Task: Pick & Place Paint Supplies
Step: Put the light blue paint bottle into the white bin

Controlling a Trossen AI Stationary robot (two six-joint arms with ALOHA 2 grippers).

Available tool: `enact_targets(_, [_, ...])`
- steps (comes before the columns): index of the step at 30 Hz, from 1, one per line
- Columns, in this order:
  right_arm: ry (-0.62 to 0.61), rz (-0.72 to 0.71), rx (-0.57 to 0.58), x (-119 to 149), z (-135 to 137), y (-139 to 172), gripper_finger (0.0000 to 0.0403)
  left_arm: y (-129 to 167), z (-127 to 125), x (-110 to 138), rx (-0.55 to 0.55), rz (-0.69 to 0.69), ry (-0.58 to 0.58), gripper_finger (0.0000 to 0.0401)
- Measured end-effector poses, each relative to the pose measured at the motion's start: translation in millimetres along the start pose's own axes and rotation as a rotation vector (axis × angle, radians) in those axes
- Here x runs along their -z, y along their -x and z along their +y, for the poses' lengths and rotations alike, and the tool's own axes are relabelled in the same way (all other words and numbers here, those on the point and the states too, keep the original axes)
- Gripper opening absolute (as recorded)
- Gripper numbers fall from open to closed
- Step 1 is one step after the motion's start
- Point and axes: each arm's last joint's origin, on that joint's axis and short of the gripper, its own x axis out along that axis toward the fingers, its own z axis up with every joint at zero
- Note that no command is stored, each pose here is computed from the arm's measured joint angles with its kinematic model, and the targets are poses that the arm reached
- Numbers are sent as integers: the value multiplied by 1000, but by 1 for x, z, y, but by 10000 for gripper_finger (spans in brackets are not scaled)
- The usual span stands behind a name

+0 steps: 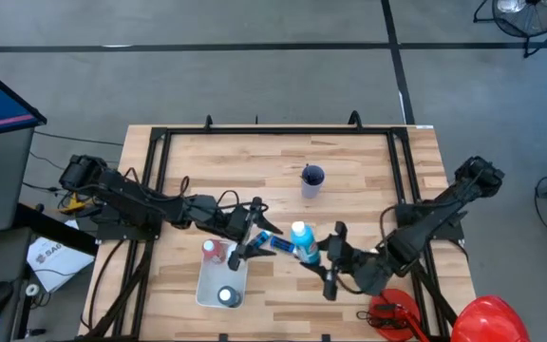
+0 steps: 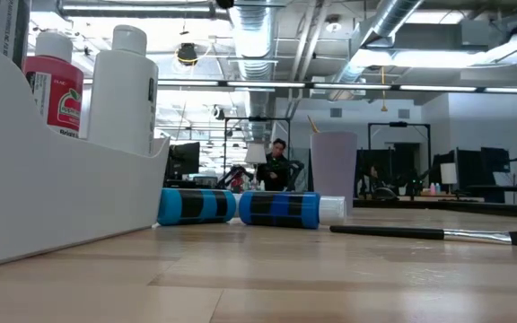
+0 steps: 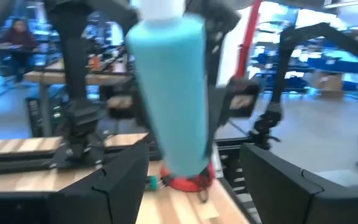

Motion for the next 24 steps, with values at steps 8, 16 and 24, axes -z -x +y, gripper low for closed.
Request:
enact_targets(8, [42,30,2,19,7,-34,198,0,-7,-4,97,-41,4,246])
enact_targets(16, [69,-30,-25,24,17,-49,198,0,-5,-5,1,-55,9,281])
enact_targets(24, [54,-46,-11,20,14,-53,202,0,-4,-4,-25,-42,28,367])
